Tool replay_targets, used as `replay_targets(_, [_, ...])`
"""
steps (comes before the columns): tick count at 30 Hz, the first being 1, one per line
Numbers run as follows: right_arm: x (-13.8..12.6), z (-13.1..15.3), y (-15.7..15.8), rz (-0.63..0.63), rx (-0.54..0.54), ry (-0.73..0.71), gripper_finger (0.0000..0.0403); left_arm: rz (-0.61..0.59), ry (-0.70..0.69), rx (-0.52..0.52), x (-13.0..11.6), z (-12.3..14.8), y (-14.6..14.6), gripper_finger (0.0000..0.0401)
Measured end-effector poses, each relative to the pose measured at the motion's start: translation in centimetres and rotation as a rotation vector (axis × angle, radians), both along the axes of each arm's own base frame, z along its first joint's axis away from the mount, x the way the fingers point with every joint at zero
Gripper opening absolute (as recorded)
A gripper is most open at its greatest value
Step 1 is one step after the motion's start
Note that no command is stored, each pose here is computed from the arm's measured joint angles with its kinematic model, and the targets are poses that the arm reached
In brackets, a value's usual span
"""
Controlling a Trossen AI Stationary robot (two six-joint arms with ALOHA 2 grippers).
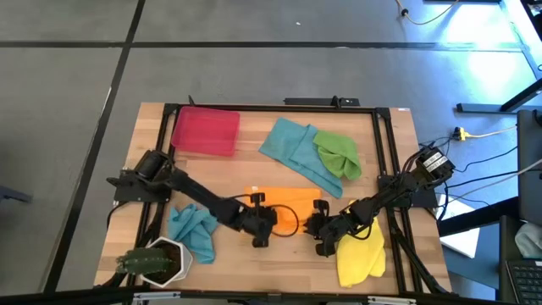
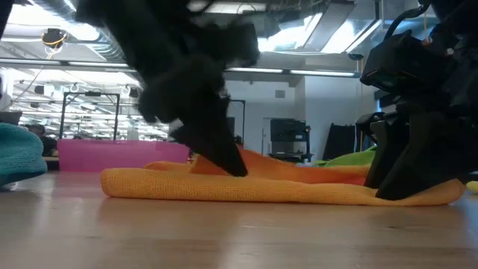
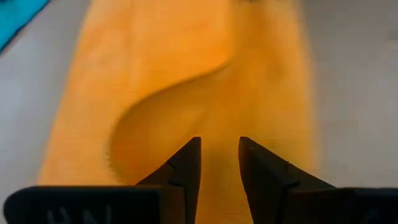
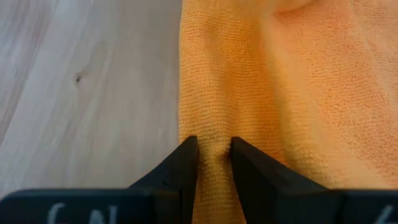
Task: Roll microfiber towels into tight, uniform cylinder then place into a basket
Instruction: Fold the orange microfiber towel
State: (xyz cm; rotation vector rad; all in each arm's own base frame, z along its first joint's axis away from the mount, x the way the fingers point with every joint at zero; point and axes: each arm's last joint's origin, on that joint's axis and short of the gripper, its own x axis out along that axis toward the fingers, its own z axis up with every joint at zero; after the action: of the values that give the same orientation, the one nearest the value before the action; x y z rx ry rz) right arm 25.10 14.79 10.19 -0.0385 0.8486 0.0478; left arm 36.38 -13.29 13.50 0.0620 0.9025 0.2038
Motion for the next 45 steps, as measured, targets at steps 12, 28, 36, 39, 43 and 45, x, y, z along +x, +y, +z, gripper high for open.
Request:
replay_targets(12, [0.0,0.0,0.0,0.001,0.0,-0.002,0.0101,0.264,0.161,0.112,-0.2,-0.8,6.4,0.0098])
replay_targets(28, [0.0,0.0,0.0,0.008,0.012,0.002,0.0101,0.356,0.214,0.248,-0.8,1.0,8.9,0.0098])
replay_targets(36, [0.0,0.0,0.1,0.016,0.022,0.004,0.0101,0.405,0.085,0.219,-0.6,4.6,8.3,0.0098])
replay_targets(39, [0.0,0.0,0.1,0.016,0.022,0.004,0.0101,0.291,0.051,0.142,-0.2,4.9,6.0,0.0098])
replay_targets(43, [0.0,0.0,0.1,0.015,0.022,0.003,0.0101,0.162,-0.022,0.048,0.4,4.3,2.3,0.0098])
replay_targets(45, [0.0,0.0,0.1,0.015,0.023,0.003,0.0101,0.118,-0.032,0.037,0.3,3.7,0.6,0.0098])
